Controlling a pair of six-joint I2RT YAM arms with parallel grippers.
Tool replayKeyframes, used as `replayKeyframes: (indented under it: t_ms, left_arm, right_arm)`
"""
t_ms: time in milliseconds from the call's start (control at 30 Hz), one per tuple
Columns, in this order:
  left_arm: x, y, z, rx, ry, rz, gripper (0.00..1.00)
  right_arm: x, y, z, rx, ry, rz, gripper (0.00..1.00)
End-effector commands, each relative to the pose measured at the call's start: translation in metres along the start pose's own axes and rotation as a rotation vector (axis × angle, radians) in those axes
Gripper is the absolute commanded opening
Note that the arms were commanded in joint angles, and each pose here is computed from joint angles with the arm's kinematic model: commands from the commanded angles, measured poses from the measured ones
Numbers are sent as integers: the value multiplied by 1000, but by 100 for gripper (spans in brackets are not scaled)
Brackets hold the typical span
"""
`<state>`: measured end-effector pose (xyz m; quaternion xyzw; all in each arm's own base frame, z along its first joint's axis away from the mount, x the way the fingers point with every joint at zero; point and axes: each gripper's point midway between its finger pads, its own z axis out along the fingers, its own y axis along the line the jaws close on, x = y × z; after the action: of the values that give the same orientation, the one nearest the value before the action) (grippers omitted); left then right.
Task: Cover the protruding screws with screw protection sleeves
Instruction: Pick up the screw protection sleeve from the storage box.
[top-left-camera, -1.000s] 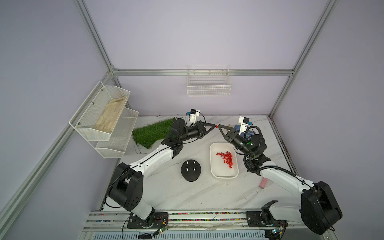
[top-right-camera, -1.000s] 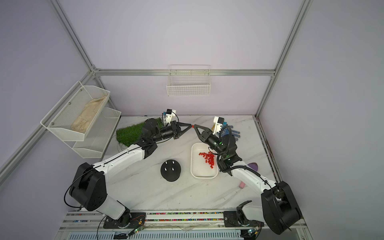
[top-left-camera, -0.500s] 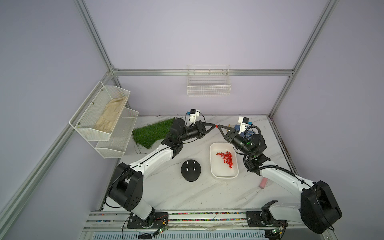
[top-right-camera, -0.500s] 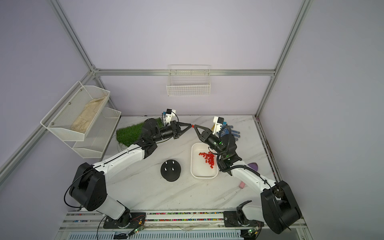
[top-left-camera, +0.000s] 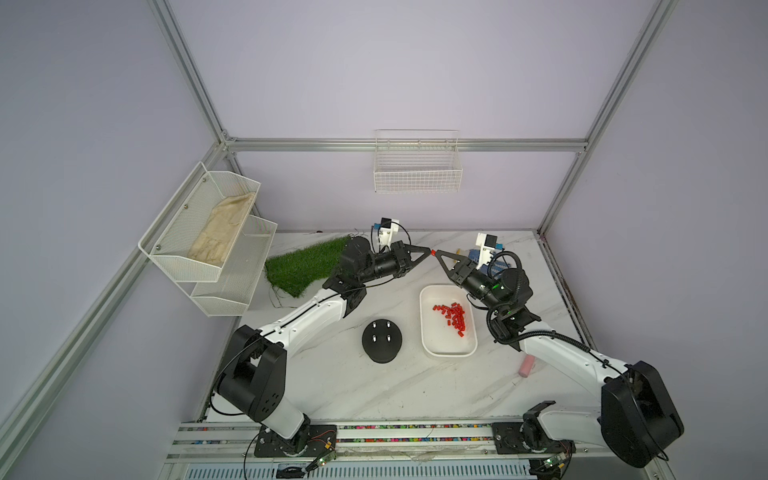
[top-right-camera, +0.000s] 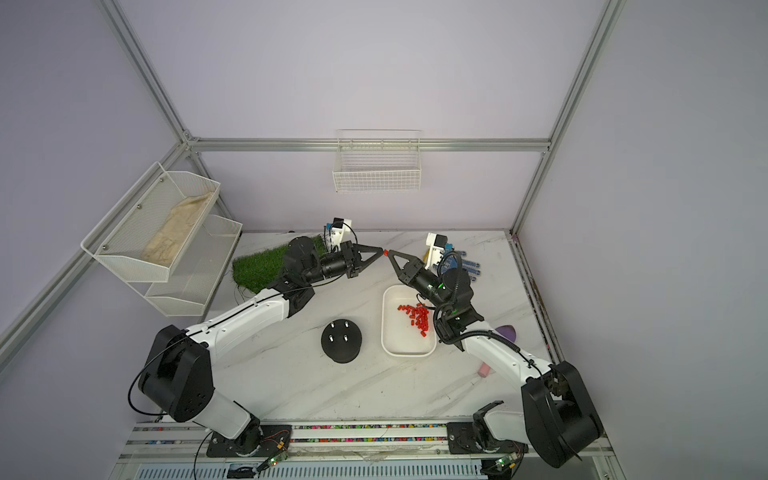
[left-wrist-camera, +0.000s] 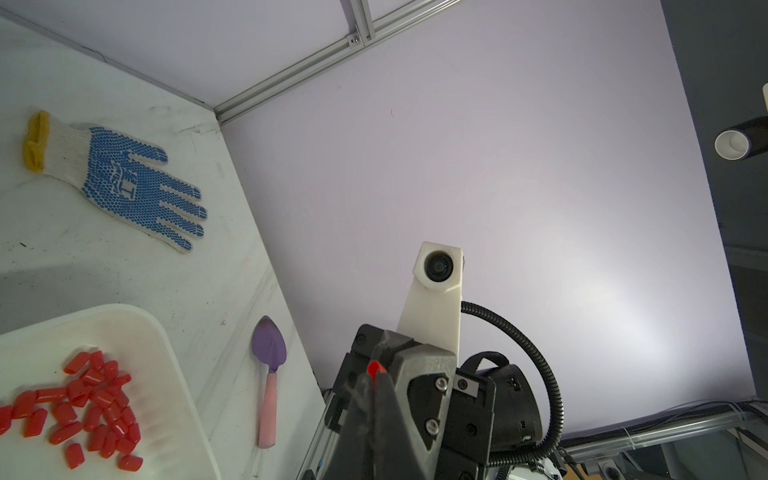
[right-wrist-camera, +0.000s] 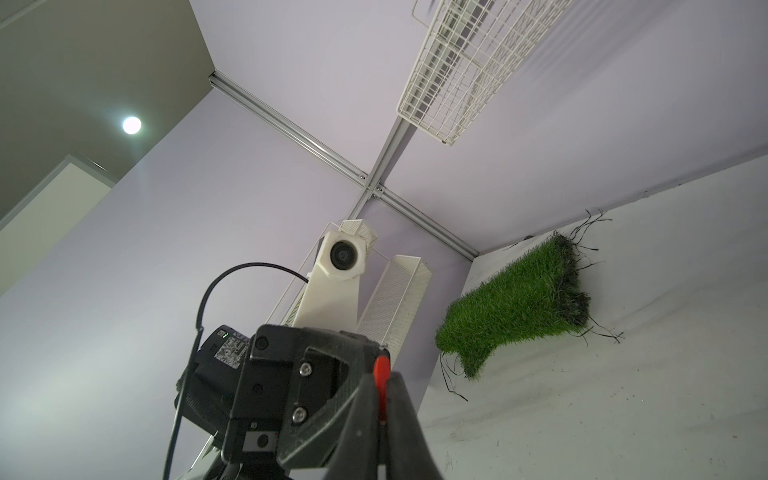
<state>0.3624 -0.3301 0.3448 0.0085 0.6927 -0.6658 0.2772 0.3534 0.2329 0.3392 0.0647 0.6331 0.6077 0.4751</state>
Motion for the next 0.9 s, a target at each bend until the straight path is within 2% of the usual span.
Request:
replayKeyframes:
  t_ms: [0, 133, 233, 533, 600, 633, 867]
  left_arm:
    - [-1, -33, -7, 78, -14, 58, 0]
    - [-1, -32, -8, 79, -19, 52, 20]
    - [-3, -29, -10, 68, -28, 50, 29]
    - [-13, 2, -40, -50, -78, 29, 34]
    - [-13, 19, -52, -117, -86, 18, 35]
    - [-14, 15, -63, -139, -103, 36, 35]
    - [0, 68, -120, -471, -127, 52, 37]
  right_arm:
    - [-2, 11, 2, -27, 5, -10, 9]
    - [-3, 12, 2, -23, 7, -12, 9]
    - [-5, 13, 0, -22, 8, -13, 9]
    - [-4, 2, -5, 39, 55, -24, 9]
    - [-2, -2, -5, 64, 84, -33, 9]
    - [0, -4, -5, 84, 102, -39, 9]
    - [17, -21, -2, 182, 245, -74, 9]
